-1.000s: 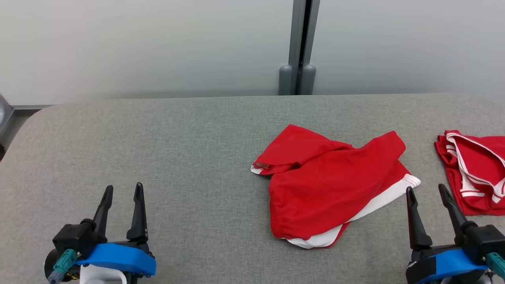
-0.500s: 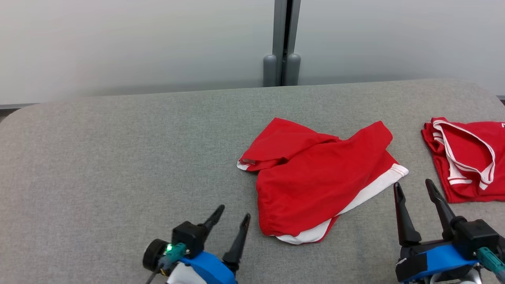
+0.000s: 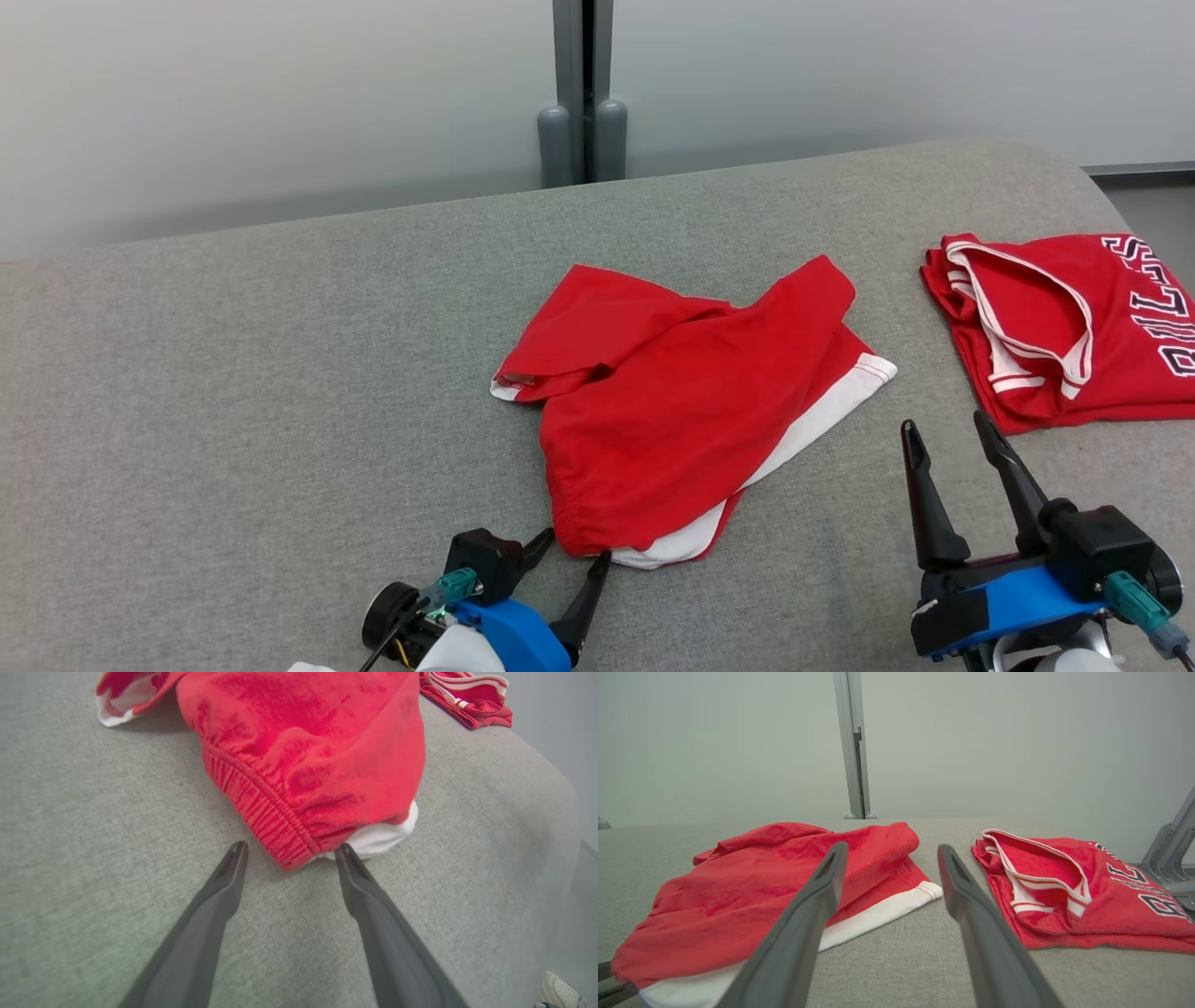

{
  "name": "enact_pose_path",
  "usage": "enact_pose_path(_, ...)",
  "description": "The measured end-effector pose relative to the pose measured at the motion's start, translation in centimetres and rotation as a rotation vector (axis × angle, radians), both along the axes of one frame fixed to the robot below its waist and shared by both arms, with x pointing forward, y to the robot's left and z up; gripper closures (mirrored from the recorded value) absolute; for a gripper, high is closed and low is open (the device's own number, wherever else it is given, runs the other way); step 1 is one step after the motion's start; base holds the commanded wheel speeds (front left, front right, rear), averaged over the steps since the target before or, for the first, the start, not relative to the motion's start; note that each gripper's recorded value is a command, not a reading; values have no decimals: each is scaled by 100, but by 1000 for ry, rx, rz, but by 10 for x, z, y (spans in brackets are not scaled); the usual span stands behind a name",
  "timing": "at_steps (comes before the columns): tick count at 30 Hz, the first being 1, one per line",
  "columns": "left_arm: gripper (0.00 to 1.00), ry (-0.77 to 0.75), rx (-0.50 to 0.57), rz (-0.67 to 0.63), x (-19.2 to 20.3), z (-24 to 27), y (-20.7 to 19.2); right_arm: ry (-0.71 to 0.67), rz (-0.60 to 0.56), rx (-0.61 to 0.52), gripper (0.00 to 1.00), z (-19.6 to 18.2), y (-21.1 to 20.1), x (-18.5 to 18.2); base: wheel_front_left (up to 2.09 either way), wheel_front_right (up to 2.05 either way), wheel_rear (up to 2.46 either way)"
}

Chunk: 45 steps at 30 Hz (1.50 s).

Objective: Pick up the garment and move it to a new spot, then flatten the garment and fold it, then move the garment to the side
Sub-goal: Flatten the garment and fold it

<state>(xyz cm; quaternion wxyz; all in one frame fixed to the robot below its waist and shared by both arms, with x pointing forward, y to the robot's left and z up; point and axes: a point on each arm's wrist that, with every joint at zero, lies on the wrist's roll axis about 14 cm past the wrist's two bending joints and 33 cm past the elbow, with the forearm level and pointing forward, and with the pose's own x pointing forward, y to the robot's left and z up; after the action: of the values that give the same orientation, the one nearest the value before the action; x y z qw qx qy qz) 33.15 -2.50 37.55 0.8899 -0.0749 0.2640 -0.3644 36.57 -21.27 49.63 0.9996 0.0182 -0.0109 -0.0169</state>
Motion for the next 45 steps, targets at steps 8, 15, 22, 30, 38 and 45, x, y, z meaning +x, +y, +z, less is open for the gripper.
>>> enact_pose_path(8,67,30,-12,-9,2,-3,-6,-1,-17,8,0,-1,-5,-4,0,0,0)
enact_pose_path(15,100,2,-11,16,13,3,8,-8,-2,12,0,1,0,-1,0,0,0)
enact_pose_path(22,100,-18,80,124,31,-2,67,-8,40,26,0,0,14,6,0,0,0)
enact_pose_path(30,100,-61,180,251,49,4,128,0,82,39,0,-4,28,13,0,0,0)
enact_pose_path(38,0,-98,150,335,46,14,134,-14,88,42,0,-1,30,14,0,0,0)
enact_pose_path(45,0,-163,73,471,43,34,153,-29,92,41,0,6,31,14,0,0,0)
